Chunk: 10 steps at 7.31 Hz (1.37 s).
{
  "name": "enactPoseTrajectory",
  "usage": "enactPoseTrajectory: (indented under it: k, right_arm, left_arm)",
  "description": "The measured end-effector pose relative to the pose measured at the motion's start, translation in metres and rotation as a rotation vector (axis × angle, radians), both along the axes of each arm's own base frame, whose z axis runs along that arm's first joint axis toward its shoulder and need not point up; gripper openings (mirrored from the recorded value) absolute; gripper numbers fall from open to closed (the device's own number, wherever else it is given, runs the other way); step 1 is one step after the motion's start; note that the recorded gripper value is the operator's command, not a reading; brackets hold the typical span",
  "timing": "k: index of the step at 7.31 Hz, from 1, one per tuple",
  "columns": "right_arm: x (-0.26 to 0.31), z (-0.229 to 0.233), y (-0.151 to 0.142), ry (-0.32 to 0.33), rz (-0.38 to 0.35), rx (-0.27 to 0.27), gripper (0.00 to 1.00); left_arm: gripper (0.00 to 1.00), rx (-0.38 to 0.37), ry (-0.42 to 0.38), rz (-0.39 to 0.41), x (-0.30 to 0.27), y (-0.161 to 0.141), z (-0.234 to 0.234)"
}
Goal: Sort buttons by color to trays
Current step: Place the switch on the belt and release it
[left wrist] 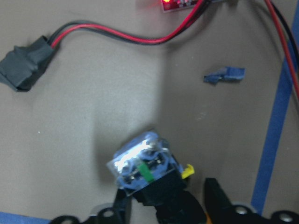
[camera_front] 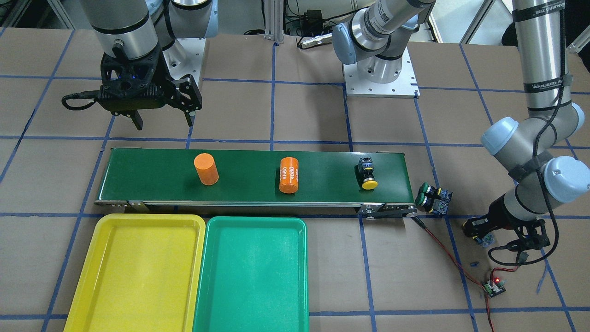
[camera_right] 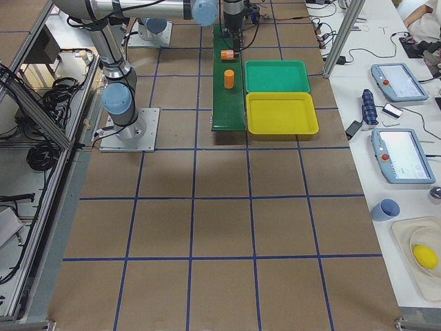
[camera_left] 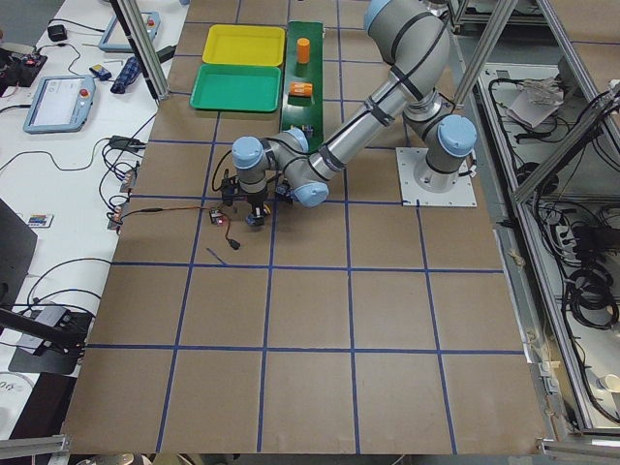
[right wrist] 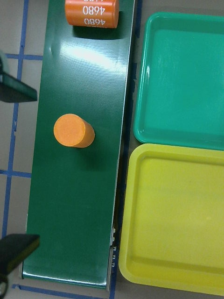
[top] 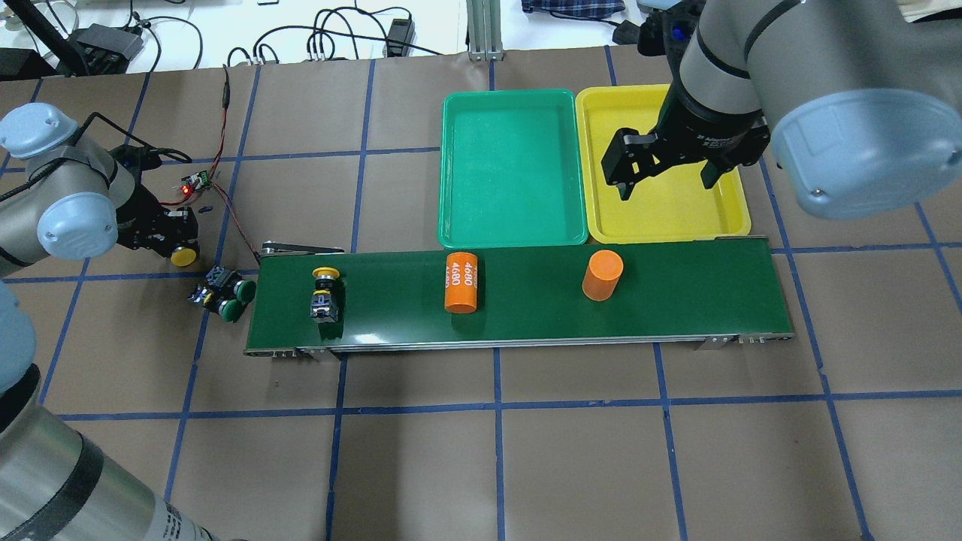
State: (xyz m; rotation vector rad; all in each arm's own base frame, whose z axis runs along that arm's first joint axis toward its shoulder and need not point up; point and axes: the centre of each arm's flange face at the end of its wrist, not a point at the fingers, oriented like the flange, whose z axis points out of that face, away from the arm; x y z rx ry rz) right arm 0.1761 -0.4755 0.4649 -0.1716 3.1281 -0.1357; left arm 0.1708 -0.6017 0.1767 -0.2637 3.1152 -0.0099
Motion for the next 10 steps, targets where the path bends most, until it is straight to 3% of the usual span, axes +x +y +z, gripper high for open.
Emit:
enactPoseTrajectory:
  k: [4,7,10]
  right_arm:
    - [0.002,0.0,0.001,0.0,0.005,-0.001,1.0]
    - [0.004,0.0,0.001,0.0,0.008,-0.004,1.0]
    - [0.004,0.0,0.001,0.0,0.009,-0.002,1.0]
  left_arm:
    - [0.0,-0.042,-0.016,-0.061,-0.037,0.006,0.065]
    - [0.0,-0.02,0.005,-0.25,-0.161,0.036,0.142]
    - [0.0,0.027,0.052,-0.398,-0.231,0.082,0.129]
